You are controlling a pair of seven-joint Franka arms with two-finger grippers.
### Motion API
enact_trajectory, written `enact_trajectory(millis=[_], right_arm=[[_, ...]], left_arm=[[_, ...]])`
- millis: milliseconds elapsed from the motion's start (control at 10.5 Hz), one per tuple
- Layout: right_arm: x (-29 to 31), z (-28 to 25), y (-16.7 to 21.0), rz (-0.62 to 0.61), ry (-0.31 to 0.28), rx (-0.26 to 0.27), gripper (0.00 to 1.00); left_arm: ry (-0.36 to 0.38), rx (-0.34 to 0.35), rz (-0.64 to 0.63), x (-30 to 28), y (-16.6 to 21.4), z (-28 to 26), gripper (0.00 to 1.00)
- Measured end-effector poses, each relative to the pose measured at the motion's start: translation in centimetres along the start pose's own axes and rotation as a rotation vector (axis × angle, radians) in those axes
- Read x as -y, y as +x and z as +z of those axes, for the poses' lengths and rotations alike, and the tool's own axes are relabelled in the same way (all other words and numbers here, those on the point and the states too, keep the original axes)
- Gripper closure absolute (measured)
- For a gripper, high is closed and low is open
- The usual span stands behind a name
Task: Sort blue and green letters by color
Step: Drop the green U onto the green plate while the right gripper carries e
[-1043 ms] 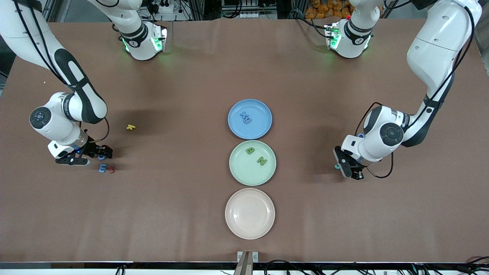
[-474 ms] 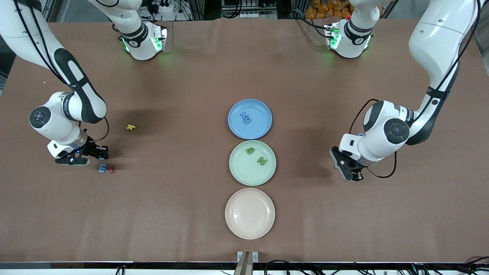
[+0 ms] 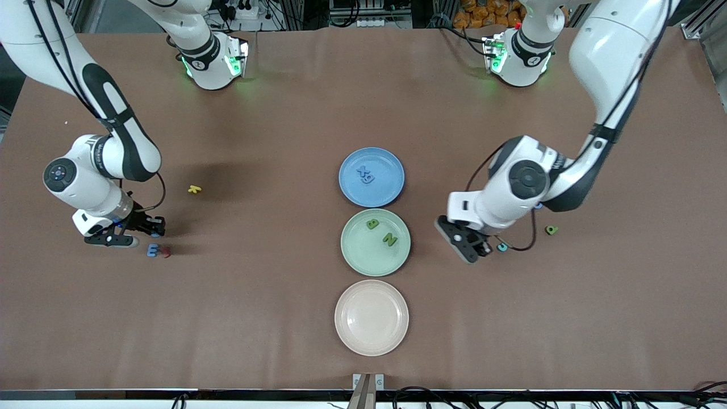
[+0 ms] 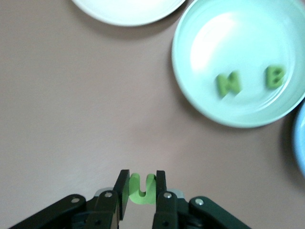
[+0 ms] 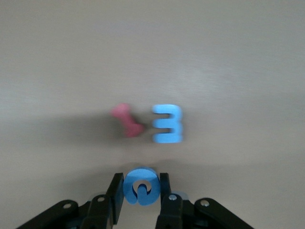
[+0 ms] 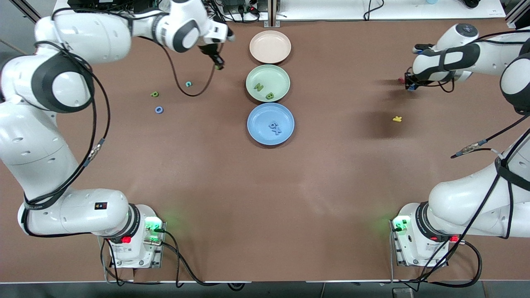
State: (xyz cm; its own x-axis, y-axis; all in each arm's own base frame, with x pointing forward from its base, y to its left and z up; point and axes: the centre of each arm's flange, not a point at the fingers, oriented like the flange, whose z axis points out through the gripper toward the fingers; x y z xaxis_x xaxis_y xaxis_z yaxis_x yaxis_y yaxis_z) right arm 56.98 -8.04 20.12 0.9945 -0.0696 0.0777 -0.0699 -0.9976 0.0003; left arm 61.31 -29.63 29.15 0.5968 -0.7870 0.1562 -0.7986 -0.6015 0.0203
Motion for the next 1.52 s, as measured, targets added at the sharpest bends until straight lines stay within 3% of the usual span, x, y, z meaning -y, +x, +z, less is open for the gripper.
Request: enact_trajectory(millis=[569,948,1422,1517], right_arm=[[20.4,-2.7,-1.4,0.151,0.037,-0.022,0.66],[34.0,-4.1,-6.0,0.176,0.075,-0.03,0.66],[47.3,-6.1,-14.8,0.157,0.127,-0.025,0.66],[49.6,-6.5,-16.5,0.143,0.139,-0.024,0.66]], left_arm=[[-0.041,0.019,-0.304,-11.5,6.7,4.9,0.74],[-0.02,0.032,-0.374,-14.4,8.6,7.7,0.71],[0.0,0.012,-0.418,-11.0,8.7,6.0,0.04],[0.017,0.042,-0.441,-8.9,7.9,4.6,0.0]])
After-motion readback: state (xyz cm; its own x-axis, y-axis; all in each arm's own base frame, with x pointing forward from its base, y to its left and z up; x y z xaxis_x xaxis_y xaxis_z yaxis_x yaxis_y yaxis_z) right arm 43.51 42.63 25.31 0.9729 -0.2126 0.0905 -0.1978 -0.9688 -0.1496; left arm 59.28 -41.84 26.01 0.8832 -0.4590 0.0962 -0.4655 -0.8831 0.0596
